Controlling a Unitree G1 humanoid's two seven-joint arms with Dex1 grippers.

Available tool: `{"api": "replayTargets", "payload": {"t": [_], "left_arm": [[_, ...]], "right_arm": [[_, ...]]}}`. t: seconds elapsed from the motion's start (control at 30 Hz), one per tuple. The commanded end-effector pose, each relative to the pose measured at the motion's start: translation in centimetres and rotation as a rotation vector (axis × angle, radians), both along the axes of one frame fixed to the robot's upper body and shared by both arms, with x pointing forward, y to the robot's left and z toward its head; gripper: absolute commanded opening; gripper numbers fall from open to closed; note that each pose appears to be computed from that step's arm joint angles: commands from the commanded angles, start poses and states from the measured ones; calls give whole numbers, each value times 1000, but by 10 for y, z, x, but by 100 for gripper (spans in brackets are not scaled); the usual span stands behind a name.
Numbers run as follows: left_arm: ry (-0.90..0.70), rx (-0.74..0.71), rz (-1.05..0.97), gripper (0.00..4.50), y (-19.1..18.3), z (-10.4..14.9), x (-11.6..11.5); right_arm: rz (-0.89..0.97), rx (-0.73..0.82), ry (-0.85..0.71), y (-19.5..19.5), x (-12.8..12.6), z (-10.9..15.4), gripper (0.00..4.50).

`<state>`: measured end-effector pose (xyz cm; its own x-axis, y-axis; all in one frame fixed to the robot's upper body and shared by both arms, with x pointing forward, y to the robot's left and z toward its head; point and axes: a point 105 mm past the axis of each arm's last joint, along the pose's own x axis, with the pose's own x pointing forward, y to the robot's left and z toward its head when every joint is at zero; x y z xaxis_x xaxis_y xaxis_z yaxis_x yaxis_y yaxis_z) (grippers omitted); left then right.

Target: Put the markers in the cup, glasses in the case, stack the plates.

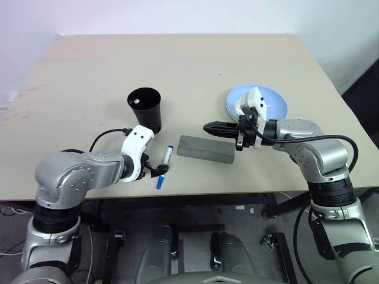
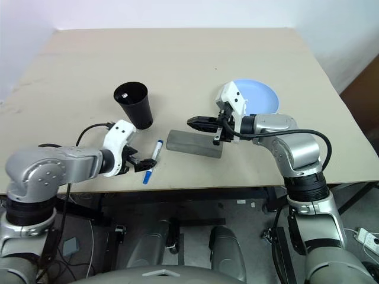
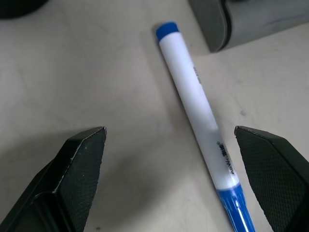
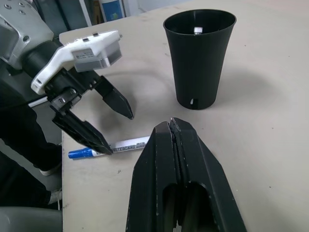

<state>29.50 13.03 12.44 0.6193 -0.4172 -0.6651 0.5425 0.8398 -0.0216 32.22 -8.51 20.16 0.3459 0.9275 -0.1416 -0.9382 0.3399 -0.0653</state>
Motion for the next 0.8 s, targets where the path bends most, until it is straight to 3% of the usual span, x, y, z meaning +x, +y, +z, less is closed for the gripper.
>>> {"api": "replayTargets", "payload": {"t": [0.03,0.5,0.6,0.8], "left_arm": [[7,31,-7,445,-5,-1,5],[135,160,-79,445,-1,-9,5],[151,172,-77,390,1,-9,5],[170,178,-66,184,3,-10,3]], "right_arm": [[-1,11,-48,-1,-2,13,0],[-19,-27,-4,-8,-3,9,0],[-26,-36,2,-8,-2,7,0],[-33,-28,2,-8,-1,6,0]]}}
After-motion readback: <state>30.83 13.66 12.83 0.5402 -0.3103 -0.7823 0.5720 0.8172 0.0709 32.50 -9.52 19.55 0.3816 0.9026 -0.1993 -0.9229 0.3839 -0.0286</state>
